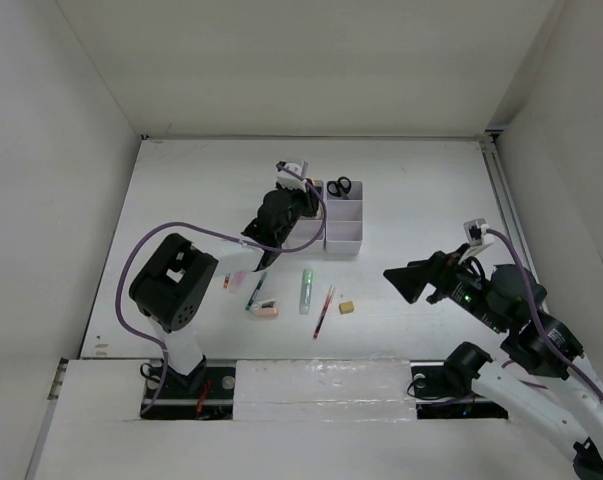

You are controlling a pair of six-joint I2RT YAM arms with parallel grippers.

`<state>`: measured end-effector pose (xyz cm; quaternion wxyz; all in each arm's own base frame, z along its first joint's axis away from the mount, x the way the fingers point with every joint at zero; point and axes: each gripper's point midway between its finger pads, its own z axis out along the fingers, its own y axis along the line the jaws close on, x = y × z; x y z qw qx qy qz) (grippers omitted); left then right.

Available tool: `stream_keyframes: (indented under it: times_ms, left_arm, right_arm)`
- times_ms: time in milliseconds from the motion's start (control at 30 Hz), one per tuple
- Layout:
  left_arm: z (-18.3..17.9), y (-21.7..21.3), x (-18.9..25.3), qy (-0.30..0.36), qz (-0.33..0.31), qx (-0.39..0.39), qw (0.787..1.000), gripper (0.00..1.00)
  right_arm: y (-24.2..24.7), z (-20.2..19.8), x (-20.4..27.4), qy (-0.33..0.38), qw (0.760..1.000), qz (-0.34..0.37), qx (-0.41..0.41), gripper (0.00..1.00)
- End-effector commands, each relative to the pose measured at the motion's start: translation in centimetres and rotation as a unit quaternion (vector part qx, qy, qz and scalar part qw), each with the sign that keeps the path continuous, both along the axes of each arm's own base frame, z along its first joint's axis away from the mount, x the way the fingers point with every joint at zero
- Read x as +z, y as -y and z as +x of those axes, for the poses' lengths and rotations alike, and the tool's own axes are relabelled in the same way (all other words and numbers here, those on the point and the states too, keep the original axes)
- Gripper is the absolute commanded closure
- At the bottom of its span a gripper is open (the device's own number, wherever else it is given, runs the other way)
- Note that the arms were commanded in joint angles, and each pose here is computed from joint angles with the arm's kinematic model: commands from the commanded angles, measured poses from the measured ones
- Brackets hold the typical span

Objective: Sort the stationery into containers
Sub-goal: Place the stationery into the container, then grab a piece of stationery with the right arm

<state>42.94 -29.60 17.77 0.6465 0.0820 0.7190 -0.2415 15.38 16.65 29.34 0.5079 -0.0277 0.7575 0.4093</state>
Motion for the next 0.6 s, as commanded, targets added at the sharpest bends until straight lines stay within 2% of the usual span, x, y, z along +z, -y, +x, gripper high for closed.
stream_keyframes:
  times_ms: [0, 33, 100, 167, 300, 333, 567]
  left_arm:
    - [0.2, -0.1, 2.1, 0.024, -0.021, 0.007, 0.999, 0.76]
    - [-0.2, -0.1, 2.3, 0.025, -0.022, 0.002, 0.999, 0.60]
    - [-0.5, -0.1, 3.6, 0.033, -0.029, -0.004, 0.999, 0.42]
    - [-1.1, -0.3, 3.7, 0.025, -0.030, -0.010, 0.999, 0.33]
    - [-2.9, -0.3, 8.0, 0.048, -0.056, -0.014, 0.997, 0.21]
    - [-3.7, -0.4, 9.8, 0.059, -0.065, -0.019, 0.996, 0.00]
    - [-5.3, -4.1, 13.6, 0.006, -0.076, 0.044, 0.996, 0.00]
  right_arm:
    - [-0.2, -0.1, 0.7, 0.018, 1.000, 0.004, 0.010, 0.00]
    - [-0.2, -0.1, 0.7, 0.018, 1.000, 0.004, 0.010, 0.00]
    - [-0.3, -0.3, 0.7, 0.017, 1.000, 0.004, 0.014, 0.00]
    - [-0.4, -0.3, 0.9, 0.024, 0.999, 0.005, 0.020, 0.00]
    - [-0.8, 0.5, -0.1, 0.007, 1.000, -0.011, 0.014, 0.00]
    - [-0.9, 0.6, -0.6, -0.002, 1.000, -0.018, 0.014, 0.00]
    - [-2.0, 2.9, -3.5, -0.057, 0.996, -0.060, -0.019, 0.00]
